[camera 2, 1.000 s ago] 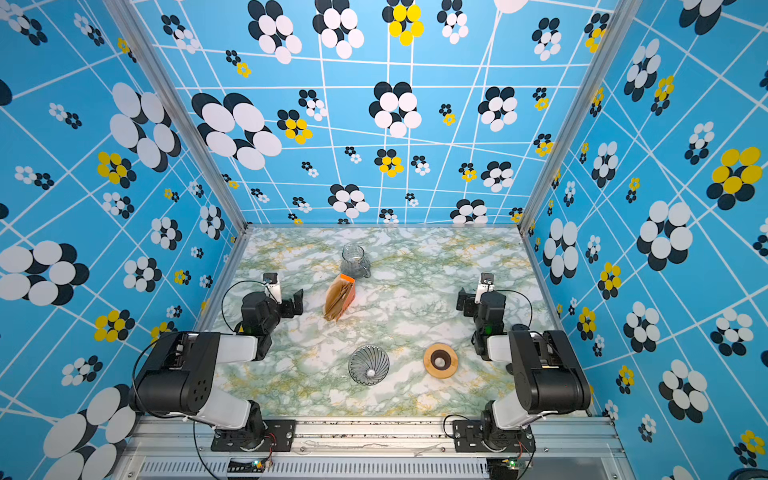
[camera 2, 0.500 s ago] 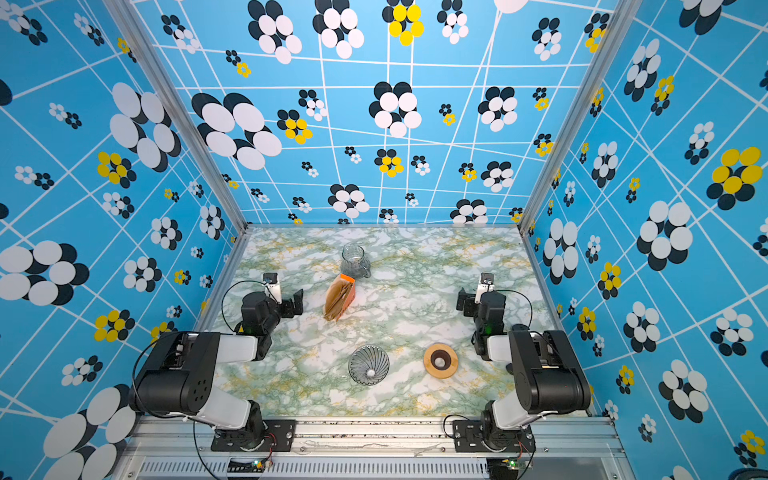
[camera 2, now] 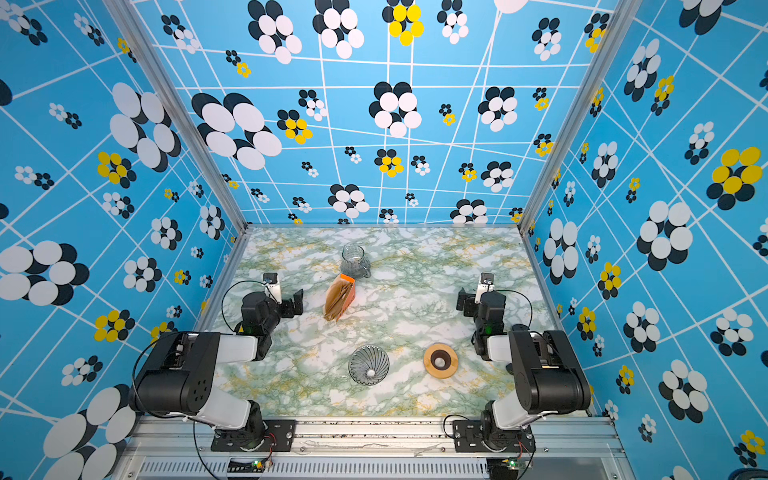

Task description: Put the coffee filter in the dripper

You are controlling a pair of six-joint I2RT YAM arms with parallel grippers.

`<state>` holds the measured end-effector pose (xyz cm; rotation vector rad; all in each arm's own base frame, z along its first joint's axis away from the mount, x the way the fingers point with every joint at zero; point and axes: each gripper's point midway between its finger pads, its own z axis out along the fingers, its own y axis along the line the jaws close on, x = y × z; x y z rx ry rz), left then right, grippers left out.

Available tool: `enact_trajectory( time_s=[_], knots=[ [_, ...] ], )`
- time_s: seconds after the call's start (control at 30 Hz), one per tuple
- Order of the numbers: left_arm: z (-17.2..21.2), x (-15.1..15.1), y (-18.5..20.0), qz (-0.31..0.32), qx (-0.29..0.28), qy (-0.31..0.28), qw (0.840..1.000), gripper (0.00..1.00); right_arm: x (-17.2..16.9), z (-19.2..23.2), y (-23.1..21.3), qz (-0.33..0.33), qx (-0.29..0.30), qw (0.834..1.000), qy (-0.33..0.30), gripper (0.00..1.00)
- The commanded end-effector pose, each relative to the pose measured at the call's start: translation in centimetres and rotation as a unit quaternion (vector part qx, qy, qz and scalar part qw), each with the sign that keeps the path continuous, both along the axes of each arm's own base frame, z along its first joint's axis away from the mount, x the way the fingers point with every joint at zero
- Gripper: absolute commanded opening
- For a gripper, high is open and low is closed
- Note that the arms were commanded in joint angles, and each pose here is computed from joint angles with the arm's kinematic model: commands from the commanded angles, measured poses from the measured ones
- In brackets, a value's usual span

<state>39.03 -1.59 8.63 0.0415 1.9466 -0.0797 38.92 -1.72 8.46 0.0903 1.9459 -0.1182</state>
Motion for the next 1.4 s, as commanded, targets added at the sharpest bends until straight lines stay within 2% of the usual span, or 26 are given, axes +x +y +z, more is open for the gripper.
enact_trajectory(
  time_s=[0.0, 0.33, 0.47, 0.6, 0.87, 1.03, 1.2, 1.37],
  knots=[
    [0.8, 0.8, 0.2, -0.003, 0.005, -0.016, 1.0, 0.99, 0.7, 0.9, -0.3, -0.012, 0.001, 1.0, -0.016, 0.99],
    [0.8, 0.8, 0.2, -0.004, 0.005, -0.016, 1.0, 0.99, 0.7, 0.9, -0.5, -0.019, 0.001, 1.0, -0.018, 0.99],
    [1.0, 0.5, 0.0, -0.004, 0.011, -0.022, 1.0, 0.99, -0.3, 1.2, -2.0, -0.066, 0.006, 0.997, -0.04, 0.99],
    [1.2, -0.1, -0.5, -0.009, 0.022, -0.043, 0.999, 0.99, -0.7, 1.5, -1.9, -0.061, 0.008, 0.997, -0.057, 0.99],
    [1.5, 0.0, -0.4, 0.001, 0.032, -0.04, 0.999, 0.99, -0.8, 1.8, -2.0, -0.062, 0.008, 0.996, -0.061, 0.99],
    [3.4, 0.0, -0.6, 0.011, 0.048, -0.015, 0.999, 0.99, -0.9, 3.0, -2.1, -0.066, 0.004, 0.996, -0.053, 0.99],
    [5.8, -0.1, -1.3, 0.027, 0.063, -0.002, 0.998, 0.99, -1.3, 4.7, -3.1, -0.1, 0.007, 0.994, -0.033, 0.99],
    [10.0, 0.2, -2.3, 0.037, 0.037, 0.002, 0.999, 0.99, -1.6, 6.3, -2.3, -0.098, 0.055, 0.994, -0.014, 0.99]
  ],
)
